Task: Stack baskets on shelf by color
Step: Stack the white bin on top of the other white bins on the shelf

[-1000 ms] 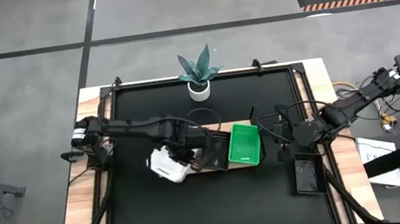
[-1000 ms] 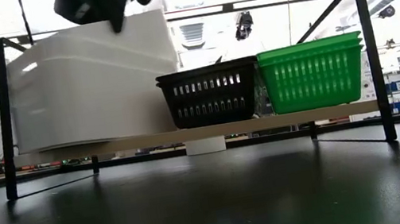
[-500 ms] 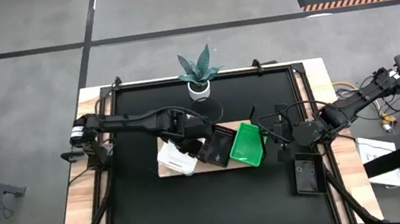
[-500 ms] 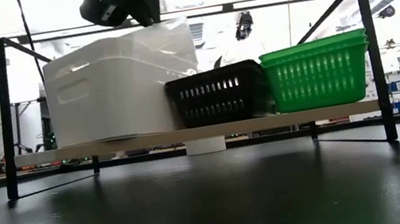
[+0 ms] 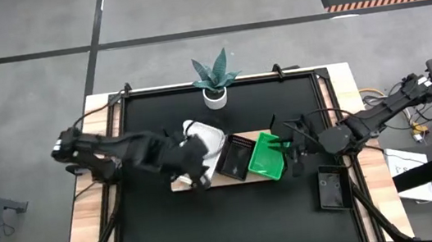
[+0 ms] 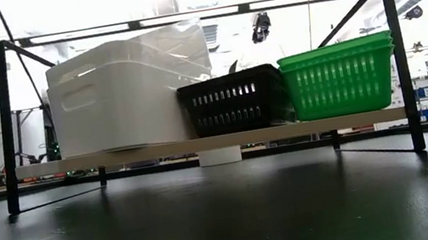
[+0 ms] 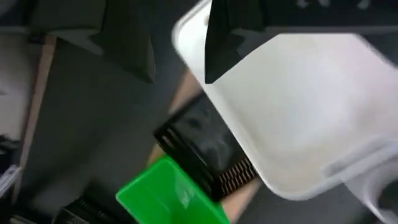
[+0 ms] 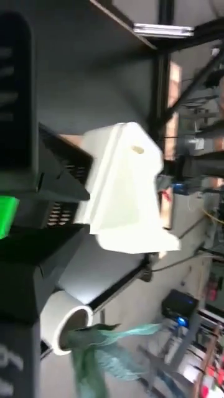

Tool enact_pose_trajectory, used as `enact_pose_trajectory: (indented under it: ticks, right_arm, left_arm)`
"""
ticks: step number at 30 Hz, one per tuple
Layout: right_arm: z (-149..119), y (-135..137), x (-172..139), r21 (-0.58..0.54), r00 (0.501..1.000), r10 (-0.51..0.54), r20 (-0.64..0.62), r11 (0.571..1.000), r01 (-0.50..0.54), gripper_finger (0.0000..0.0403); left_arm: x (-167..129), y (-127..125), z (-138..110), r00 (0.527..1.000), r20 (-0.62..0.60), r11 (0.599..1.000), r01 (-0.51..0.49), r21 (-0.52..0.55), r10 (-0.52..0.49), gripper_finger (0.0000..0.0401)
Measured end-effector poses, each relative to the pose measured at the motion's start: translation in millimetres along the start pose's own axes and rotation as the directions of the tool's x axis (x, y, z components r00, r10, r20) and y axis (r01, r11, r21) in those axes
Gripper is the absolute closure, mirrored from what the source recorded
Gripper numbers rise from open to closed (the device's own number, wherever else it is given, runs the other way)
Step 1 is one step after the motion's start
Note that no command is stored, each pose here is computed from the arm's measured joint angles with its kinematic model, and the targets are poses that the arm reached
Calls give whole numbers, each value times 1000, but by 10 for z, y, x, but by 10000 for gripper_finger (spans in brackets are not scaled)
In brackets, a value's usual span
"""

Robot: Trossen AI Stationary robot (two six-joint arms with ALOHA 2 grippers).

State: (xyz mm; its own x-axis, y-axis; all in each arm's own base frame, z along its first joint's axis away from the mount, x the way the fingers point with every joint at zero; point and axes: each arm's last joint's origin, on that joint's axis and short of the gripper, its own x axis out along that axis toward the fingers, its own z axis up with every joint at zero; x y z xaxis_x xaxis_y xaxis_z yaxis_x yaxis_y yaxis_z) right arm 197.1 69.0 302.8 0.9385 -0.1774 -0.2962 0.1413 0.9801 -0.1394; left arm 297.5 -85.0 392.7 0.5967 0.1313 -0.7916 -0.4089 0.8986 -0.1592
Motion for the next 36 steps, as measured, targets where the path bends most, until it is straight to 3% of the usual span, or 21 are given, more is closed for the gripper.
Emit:
enact_pose_trajectory:
  ticks: [4, 7, 10, 14, 21, 30, 36]
  right_arm:
    - [207, -20, 209, 7, 998, -55, 10, 998, 55, 289]
    - [407, -75, 422, -8, 996, -93, -13, 996, 93, 254]
    - [591, -162, 668, -22, 995, -59, -79, 998, 57, 226]
    - [822, -306, 994, -6, 986, 1, -167, 1000, -2, 202]
    - [965, -525, 1578, -9, 950, -44, -308, 999, 44, 195]
    - [955, -692, 2076, 79, 899, -45, -435, 993, 89, 195]
    - [942, -755, 2250, 97, 866, -57, -497, 988, 121, 195]
  left_arm:
    - [-80, -211, -326, 983, 164, 973, -119, 196, 87, 276]
    - [-9, -324, -593, 971, 215, 933, -167, 319, 100, 276]
    - [99, -339, -773, 971, 213, 906, -184, 382, 108, 276]
    - [253, -278, -911, 968, 200, 884, -224, 410, 153, 276]
    - [308, -102, -1090, 948, 233, 848, -300, 436, 216, 276]
    - [156, 114, -1255, 944, 282, 865, -279, 416, 169, 276]
    - [-31, 227, -1285, 902, 395, 867, -333, 372, 177, 276]
